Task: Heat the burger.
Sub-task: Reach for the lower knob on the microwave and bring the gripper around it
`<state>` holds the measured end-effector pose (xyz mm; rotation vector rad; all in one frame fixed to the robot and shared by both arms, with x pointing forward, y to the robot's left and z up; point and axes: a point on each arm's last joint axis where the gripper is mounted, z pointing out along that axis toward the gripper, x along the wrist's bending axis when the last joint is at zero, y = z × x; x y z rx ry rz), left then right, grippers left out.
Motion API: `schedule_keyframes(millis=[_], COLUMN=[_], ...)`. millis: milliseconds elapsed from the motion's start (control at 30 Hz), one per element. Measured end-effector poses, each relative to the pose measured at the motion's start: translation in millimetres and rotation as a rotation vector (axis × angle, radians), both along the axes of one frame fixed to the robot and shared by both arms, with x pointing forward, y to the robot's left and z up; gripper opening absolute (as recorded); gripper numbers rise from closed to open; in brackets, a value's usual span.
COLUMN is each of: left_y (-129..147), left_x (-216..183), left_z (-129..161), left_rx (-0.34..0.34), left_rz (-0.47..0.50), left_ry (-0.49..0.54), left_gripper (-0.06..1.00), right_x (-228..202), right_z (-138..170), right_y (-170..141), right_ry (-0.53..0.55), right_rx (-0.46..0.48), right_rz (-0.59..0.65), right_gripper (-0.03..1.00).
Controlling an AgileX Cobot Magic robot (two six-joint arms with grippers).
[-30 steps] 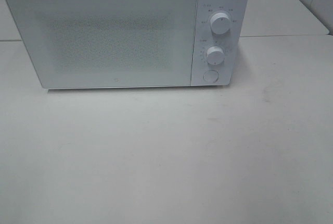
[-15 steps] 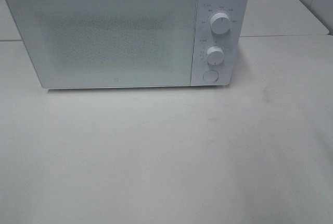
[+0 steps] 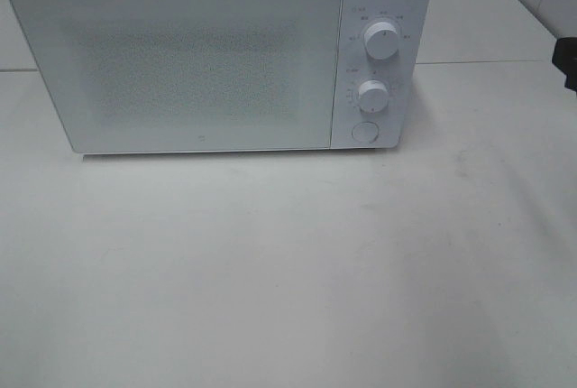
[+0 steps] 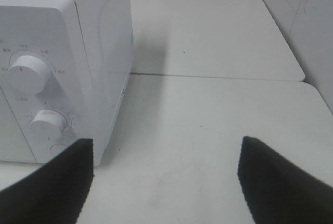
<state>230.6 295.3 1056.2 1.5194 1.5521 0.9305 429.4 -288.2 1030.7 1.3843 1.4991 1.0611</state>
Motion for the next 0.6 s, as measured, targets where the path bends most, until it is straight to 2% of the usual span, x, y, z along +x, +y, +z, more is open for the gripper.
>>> schedule_keyframes(millis=[367,600], left_y=[0,0], left_x=[0,0], left_z=[0,0], left_rx=[0.0,0.0], left_rz=[0.0,0.0], left_ry=[0.0,0.0], left_gripper=[0.99,0.99], right_x=[37,50], right_z=[-24,-40], right_y=[9,30], right_ry=[-0.07,-0.102], right_rx=[0.028,-0.014], right_rz=[0.004,0.048], right_gripper=[0.74,0.74])
